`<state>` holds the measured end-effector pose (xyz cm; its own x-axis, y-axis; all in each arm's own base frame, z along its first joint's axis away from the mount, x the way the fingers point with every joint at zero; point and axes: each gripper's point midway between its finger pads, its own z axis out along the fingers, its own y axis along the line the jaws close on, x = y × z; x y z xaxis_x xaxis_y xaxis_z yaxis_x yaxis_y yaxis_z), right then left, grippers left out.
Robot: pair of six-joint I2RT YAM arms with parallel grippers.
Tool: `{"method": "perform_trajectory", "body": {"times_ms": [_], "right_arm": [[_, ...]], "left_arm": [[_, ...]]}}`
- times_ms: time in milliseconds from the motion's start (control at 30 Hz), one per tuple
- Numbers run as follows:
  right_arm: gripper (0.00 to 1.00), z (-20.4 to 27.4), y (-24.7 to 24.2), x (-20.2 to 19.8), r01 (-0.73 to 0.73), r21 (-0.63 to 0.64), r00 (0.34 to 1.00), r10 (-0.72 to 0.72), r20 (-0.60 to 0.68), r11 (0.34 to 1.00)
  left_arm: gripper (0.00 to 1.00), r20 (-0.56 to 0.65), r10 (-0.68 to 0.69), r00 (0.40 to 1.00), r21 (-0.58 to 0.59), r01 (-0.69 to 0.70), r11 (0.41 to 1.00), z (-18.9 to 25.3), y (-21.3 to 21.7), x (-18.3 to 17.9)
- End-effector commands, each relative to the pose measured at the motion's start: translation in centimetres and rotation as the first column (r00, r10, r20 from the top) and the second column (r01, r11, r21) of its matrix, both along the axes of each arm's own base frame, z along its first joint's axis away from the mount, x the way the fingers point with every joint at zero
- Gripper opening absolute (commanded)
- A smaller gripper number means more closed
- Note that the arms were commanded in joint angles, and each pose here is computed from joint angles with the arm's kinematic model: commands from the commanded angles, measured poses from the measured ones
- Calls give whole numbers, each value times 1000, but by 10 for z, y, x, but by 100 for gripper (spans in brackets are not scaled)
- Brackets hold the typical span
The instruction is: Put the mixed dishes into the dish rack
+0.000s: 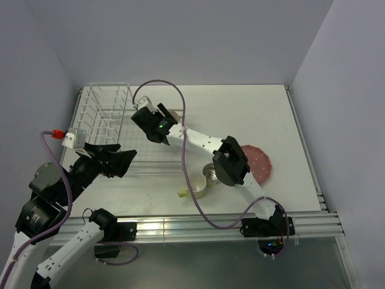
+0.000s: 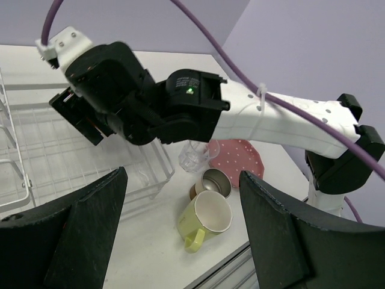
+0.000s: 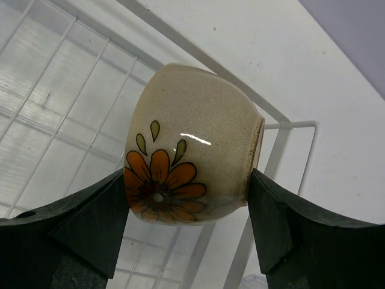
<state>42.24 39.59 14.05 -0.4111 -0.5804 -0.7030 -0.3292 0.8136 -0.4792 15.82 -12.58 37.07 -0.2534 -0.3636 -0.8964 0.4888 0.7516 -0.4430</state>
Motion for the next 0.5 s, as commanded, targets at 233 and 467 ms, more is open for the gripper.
{"method": "perform_trajectory", "body": {"times_ms": [233,467], "right_arm": [[0,31,0,8,68,-162,978,-34,204,984],[0,47,14,-1,49,-211,964,9,266,976]], "left_arm": [[81,16,12,1000,4,-12,1000,-1,4,-1],[81,16,6,1000,-2,-6,1000,0,3,-1]]}}
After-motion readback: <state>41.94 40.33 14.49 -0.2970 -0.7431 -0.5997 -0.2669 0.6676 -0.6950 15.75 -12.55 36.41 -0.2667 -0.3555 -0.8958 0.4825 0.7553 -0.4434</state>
